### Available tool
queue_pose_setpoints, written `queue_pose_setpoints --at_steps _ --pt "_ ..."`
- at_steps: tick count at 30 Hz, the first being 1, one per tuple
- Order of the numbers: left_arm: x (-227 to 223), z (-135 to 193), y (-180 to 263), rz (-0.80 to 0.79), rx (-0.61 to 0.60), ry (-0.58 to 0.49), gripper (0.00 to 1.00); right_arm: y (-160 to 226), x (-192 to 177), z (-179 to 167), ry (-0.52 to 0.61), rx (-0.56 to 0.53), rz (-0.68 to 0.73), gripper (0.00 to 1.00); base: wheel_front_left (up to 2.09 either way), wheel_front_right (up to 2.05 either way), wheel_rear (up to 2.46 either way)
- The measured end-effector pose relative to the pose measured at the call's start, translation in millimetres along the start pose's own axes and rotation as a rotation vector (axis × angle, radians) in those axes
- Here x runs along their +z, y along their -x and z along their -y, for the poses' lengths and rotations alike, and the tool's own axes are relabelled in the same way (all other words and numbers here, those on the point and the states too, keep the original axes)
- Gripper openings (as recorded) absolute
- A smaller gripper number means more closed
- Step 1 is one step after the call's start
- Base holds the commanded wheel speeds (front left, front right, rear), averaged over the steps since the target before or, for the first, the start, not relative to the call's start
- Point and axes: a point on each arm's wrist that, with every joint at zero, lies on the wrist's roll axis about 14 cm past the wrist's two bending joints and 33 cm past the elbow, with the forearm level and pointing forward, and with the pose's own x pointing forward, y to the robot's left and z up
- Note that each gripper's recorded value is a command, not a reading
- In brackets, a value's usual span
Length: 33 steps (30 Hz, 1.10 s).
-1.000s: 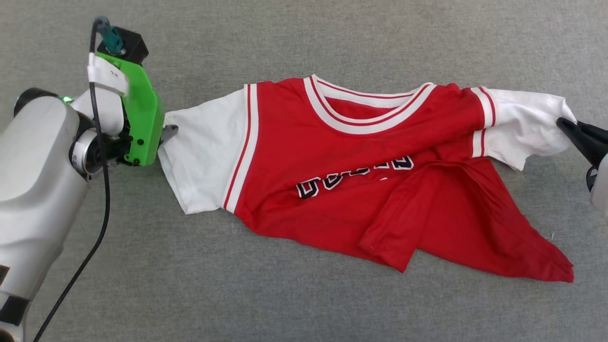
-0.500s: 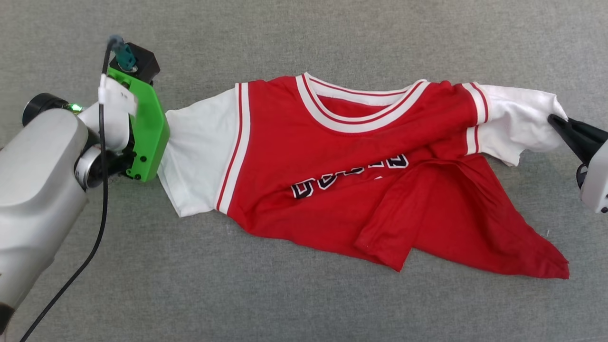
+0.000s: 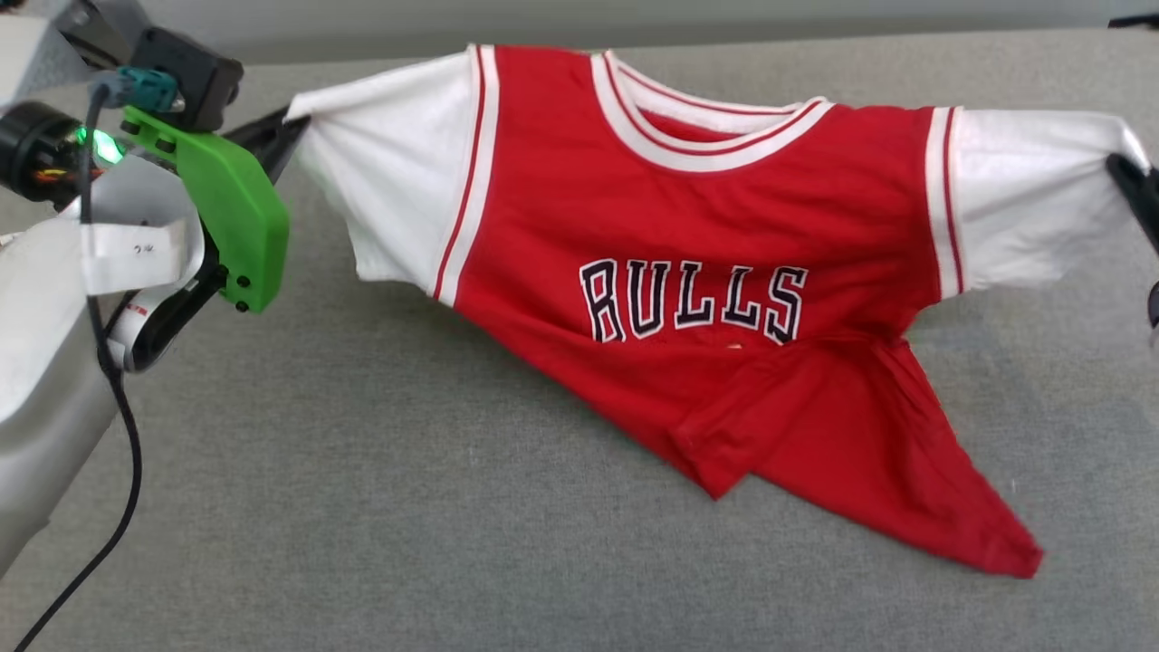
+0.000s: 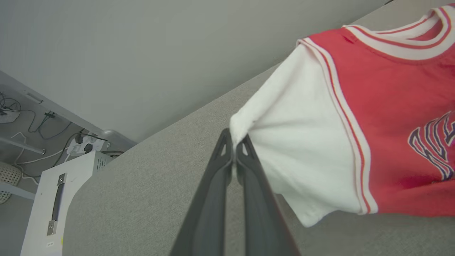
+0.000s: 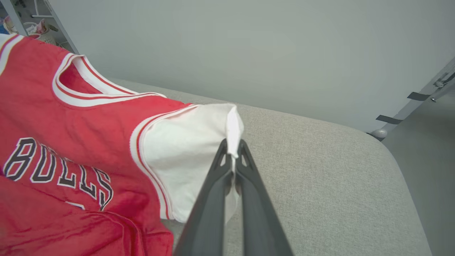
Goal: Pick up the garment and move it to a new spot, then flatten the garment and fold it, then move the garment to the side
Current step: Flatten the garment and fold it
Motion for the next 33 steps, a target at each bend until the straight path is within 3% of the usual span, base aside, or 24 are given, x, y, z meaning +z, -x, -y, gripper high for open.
queue_pose_setpoints --at_steps 11,17,23,33 --pt "116 4 75 0.331 0.080 -0.106 0.00 38 117 -2 0.104 -0.030 0.341 0.00 0.00 0.00 0.00" --pt "159 -2 94 0.444 0.114 -0.139 0.00 43 159 -11 0.159 -0.024 0.431 0.00 0.00 0.00 0.00" --pt "189 -9 82 0.510 0.124 -0.154 0.00 27 183 -8 0.184 -0.034 0.454 0.00 0.00 0.00 0.00" --pt "240 -51 29 0.612 0.186 -0.153 0.00 -42 231 13 0.246 -0.097 0.474 0.00 0.00 0.00 0.00"
